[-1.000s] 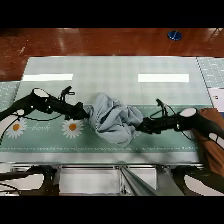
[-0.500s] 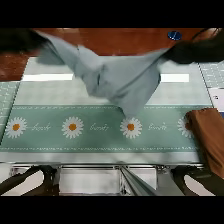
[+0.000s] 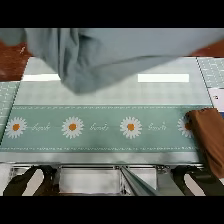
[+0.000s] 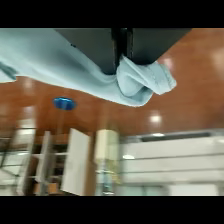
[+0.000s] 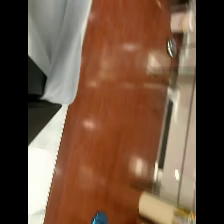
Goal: Fold the shirts.
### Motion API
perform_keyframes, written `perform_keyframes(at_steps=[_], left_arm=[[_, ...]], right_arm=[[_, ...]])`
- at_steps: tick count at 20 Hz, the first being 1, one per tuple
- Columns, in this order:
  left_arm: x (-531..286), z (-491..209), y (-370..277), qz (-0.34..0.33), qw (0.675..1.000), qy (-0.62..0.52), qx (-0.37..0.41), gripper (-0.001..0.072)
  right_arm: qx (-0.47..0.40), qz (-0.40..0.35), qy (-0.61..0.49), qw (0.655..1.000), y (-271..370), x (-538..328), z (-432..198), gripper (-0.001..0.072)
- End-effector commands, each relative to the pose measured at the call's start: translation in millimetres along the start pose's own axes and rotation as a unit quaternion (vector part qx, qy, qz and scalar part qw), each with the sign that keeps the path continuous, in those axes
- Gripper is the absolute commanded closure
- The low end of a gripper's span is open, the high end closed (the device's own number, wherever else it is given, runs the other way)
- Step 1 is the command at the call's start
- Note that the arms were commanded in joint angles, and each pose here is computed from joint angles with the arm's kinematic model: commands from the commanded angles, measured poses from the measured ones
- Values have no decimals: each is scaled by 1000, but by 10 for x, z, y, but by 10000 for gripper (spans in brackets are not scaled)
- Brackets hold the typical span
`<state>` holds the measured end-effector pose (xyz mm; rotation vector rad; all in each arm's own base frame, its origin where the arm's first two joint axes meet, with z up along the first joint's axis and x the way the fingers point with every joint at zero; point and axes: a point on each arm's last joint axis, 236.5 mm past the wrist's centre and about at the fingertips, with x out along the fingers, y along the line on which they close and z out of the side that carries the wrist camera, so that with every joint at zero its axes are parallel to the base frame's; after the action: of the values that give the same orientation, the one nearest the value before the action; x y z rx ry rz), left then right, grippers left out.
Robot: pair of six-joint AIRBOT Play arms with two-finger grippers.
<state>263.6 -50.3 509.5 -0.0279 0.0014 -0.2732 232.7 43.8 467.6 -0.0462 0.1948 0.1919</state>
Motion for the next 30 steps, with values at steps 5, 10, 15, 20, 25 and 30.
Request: perform_keyframes(at_steps=[5, 10, 15, 20, 25, 30], left_arm=[[-884, -449, 261, 117, 988, 73, 64, 686], [-764, -1622, 246, 94, 963, 251, 35, 686], [-314, -3314, 338, 82, 899, 429, 35, 685], [166, -4671, 400, 103, 872, 478, -25, 685], [805, -5301, 419, 138, 845, 503, -116, 685], [1431, -5707, 235, 111, 793, 565, -197, 681]], right_arm=[[26, -132, 68, 989, -481, -751, -480, 688], [69, -51, 201, 976, -98, -499, -1192, 688], [116, 36, 290, 949, 236, 316, -2038, 688], [166, 48, 341, 924, 248, 1214, -3018, 688], [203, 76, 396, 892, 272, 2260, -3682, 687], [260, 88, 411, 869, 284, 3153, -4062, 687]])
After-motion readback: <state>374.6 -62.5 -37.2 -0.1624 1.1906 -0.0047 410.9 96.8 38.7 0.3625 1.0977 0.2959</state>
